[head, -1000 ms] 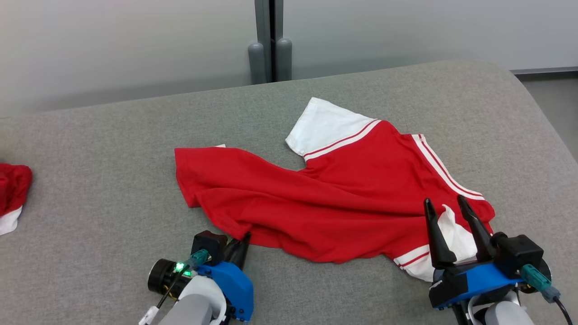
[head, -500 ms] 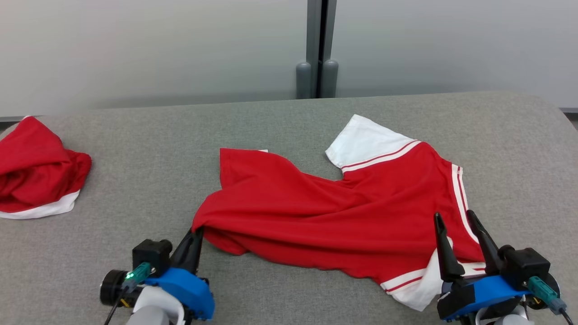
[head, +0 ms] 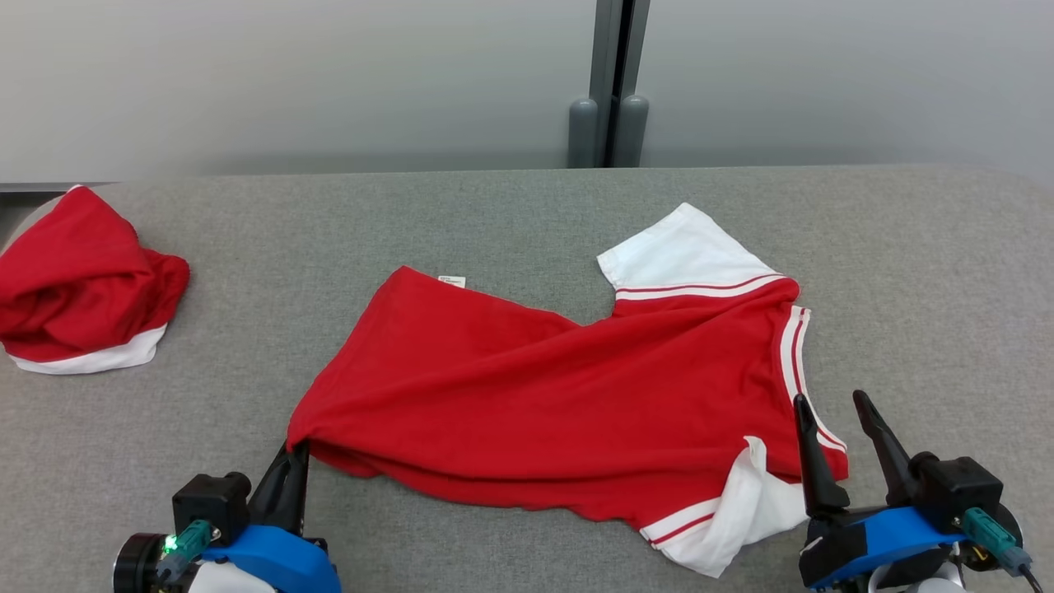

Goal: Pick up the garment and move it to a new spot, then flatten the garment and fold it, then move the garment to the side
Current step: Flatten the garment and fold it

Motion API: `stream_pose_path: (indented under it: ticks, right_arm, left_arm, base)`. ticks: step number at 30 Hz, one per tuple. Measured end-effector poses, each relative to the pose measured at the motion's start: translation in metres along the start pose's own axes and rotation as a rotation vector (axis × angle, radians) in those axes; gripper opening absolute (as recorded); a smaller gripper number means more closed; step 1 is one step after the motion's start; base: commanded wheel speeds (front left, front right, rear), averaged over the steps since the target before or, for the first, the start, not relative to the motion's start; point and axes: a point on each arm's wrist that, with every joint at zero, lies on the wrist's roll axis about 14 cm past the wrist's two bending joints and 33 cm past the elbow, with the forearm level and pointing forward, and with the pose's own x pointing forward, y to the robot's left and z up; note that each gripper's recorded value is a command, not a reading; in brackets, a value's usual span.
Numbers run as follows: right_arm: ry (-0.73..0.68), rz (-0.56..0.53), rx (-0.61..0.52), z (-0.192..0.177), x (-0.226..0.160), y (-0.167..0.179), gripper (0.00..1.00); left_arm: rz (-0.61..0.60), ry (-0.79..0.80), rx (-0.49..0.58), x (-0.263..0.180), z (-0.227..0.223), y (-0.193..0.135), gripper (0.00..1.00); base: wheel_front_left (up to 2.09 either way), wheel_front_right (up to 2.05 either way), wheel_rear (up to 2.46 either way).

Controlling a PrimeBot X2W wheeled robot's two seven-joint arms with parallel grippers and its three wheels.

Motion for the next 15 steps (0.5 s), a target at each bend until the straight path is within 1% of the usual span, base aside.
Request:
stream_pose_path:
  ticks: [4, 10, 15]
  right_arm:
    - [0.001, -0.016, -0.001, 0.000, -0.001, -0.006, 1.00]
    - [0.013, -0.062, -0.011, -0.003, -0.007, -0.022, 1.00]
    - [0.030, -0.095, -0.016, -0.008, -0.011, -0.034, 1.00]
  left_arm:
    - [-0.035, -0.005, 0.003, 0.007, 0.004, -0.011, 0.00]
    - [-0.079, -0.018, 0.027, 0.032, 0.015, -0.022, 0.00]
    - [-0.069, 0.007, 0.062, 0.053, 0.010, -0.012, 0.00]
  base:
    - [0.00, 0.00, 0.00]
    - [0.00, 0.00, 0.00]
    - [0.00, 0.00, 0.00]
